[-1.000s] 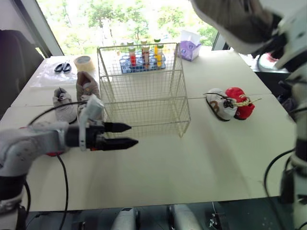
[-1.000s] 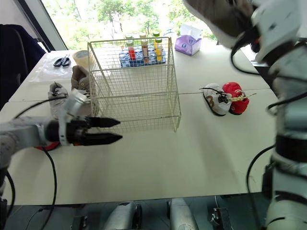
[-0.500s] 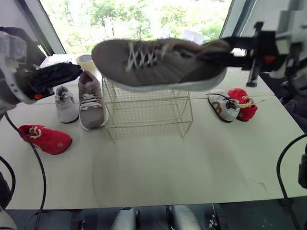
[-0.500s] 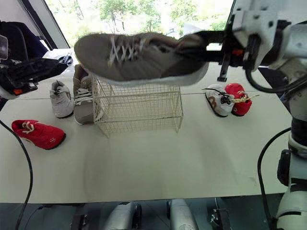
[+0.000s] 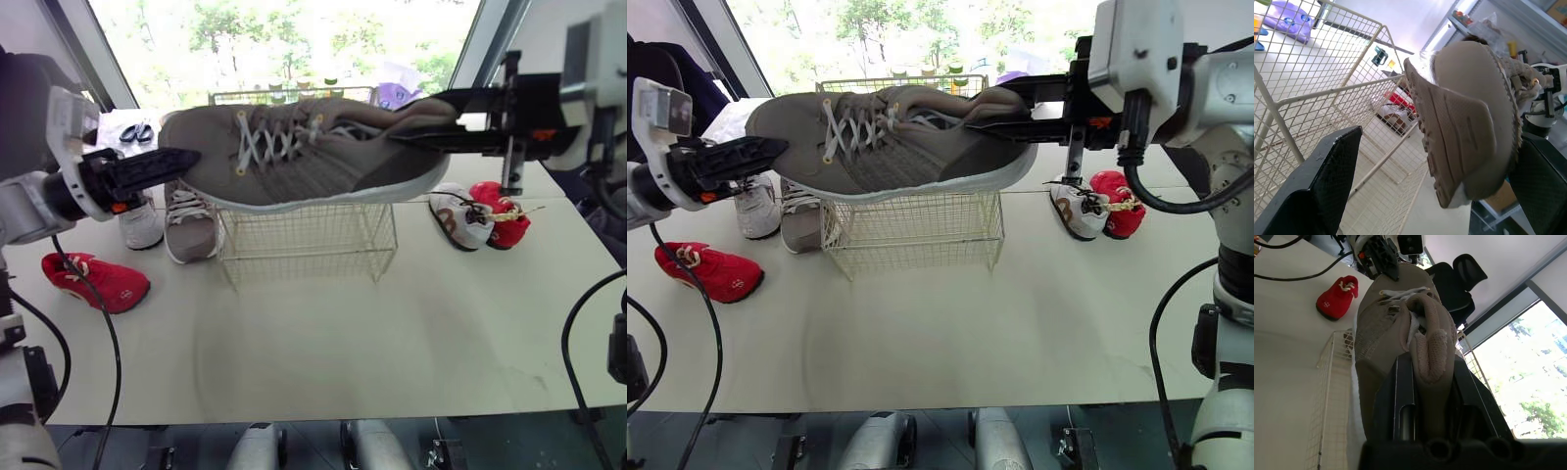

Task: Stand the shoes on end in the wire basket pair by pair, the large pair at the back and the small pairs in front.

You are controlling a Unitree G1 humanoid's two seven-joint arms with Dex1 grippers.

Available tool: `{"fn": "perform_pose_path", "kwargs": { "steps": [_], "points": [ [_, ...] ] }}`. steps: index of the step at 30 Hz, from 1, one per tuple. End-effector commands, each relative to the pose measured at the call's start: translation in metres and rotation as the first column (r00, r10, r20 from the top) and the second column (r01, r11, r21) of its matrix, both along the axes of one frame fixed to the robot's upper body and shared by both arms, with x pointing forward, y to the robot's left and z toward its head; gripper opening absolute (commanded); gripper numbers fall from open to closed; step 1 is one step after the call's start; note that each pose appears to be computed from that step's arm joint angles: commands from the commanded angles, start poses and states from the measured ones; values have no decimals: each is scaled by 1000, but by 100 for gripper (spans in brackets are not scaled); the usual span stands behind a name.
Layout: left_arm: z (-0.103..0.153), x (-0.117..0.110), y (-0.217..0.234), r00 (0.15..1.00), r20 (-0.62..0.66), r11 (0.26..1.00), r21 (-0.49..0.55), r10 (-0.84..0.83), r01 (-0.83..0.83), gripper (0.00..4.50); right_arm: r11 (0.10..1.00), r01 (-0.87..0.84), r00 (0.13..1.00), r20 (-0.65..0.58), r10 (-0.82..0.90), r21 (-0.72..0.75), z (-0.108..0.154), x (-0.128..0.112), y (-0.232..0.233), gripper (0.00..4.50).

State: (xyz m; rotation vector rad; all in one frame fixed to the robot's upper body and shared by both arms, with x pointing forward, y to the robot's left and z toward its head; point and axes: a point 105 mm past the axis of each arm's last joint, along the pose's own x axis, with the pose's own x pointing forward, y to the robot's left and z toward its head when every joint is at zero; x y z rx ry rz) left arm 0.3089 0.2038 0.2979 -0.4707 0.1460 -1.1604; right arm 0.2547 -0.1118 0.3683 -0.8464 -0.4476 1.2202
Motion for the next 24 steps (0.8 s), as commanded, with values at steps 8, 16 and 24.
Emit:
{"fn": "perform_pose_path", "kwargs": {
  "steps": [8,16,24],
  "points": [
    [9,-9,-16,995,33,994,-32,-99,100,51,999,-38,999,23,37,37,8,-18,5,22],
    [32,-2,0,995,86,955,-295,44,-16,51,785,348,931,-285,-227,513,20,33,-90,411],
    [31,1,-20,981,78,850,-515,177,-112,51,395,485,806,-574,145,780,-46,42,-74,444]
  ]
}}
